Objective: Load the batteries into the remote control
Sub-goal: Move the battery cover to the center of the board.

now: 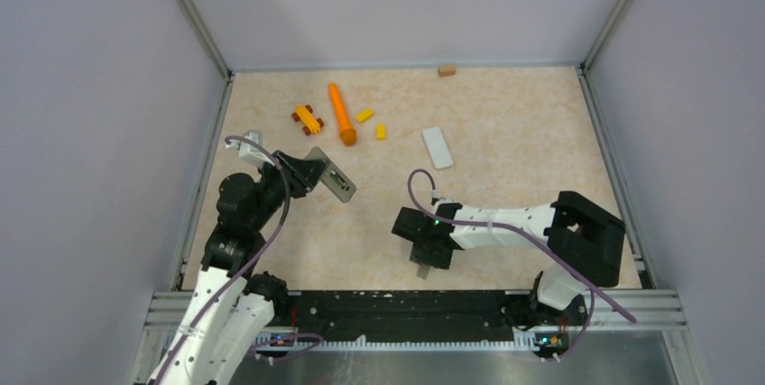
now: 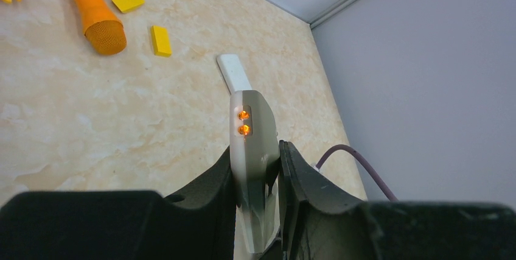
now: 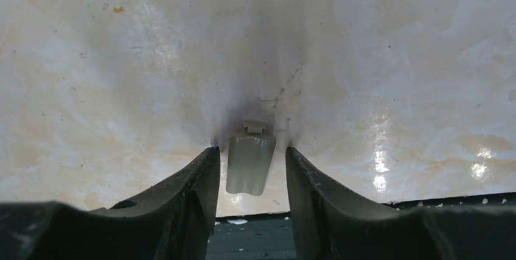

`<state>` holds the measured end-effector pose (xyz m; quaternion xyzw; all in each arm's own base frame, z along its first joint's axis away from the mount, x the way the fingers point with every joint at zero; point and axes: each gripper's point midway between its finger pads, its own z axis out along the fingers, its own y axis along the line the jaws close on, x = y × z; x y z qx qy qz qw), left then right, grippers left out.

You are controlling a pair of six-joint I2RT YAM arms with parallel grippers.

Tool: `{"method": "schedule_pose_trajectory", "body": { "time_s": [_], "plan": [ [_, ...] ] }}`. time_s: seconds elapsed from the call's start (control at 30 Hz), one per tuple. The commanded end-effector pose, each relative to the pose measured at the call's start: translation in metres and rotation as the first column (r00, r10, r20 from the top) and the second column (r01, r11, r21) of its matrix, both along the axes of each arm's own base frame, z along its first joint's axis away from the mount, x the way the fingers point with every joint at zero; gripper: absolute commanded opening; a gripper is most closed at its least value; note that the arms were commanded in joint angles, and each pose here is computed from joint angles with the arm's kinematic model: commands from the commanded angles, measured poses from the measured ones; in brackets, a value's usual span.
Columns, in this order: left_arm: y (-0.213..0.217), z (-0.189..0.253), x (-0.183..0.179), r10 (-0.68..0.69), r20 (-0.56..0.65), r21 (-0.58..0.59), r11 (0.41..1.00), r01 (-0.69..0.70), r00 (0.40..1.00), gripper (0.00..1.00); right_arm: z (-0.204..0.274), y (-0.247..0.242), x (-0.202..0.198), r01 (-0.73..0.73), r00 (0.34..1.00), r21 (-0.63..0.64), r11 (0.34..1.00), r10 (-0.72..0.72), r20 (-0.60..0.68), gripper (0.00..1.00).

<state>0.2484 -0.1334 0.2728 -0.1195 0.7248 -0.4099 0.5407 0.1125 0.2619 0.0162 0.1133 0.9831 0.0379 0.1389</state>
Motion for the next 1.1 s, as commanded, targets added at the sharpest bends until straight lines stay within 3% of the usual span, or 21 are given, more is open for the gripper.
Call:
{"method": "schedule_pose_trajectory", "body": {
  "time_s": [0.0,0.2,0.47,0.67,0.73,0.9,1.0,1.07],
  "plan": [
    [0.002,0.008,-0.004,0.001,0.047,0.000,1.000,-0.001,0.999,0.00,-0.009,-0.002,0.000,0.072,0.997,-0.040,0.997,-0.072,0.007,0.40],
    [0.005,0.012,-0.010,0.005,0.066,0.006,1.000,-0.006,0.998,0.00,-0.007,0.003,0.011,0.128,0.991,-0.029,0.991,-0.127,0.042,0.18],
    [0.006,0.013,-0.011,0.010,0.070,0.016,1.000,-0.011,0.998,0.00,0.019,-0.013,0.073,0.366,0.910,0.179,0.913,-0.392,0.133,0.16],
    [0.005,0.008,-0.007,0.014,0.054,0.006,1.000,-0.015,0.998,0.00,0.010,-0.029,0.088,0.576,0.790,0.198,0.793,-0.602,0.117,0.16],
    [0.004,0.008,-0.005,0.013,0.049,0.001,1.000,-0.013,0.999,0.00,0.006,-0.029,0.092,0.623,0.749,0.213,0.752,-0.653,0.114,0.23],
    [0.004,0.005,-0.001,0.016,0.036,0.016,1.000,-0.017,0.999,0.00,0.009,-0.024,0.104,0.619,0.751,0.199,0.760,-0.646,0.133,0.55],
    [0.008,0.003,0.003,0.039,0.029,0.040,0.998,-0.040,0.999,0.00,0.020,-0.029,0.110,0.575,0.774,0.197,0.794,-0.606,0.183,0.68],
    [0.011,0.002,0.005,0.053,0.024,0.054,0.997,-0.054,0.998,0.00,0.035,-0.028,0.124,0.444,0.834,0.212,0.871,-0.488,0.258,0.70]
  ]
}}
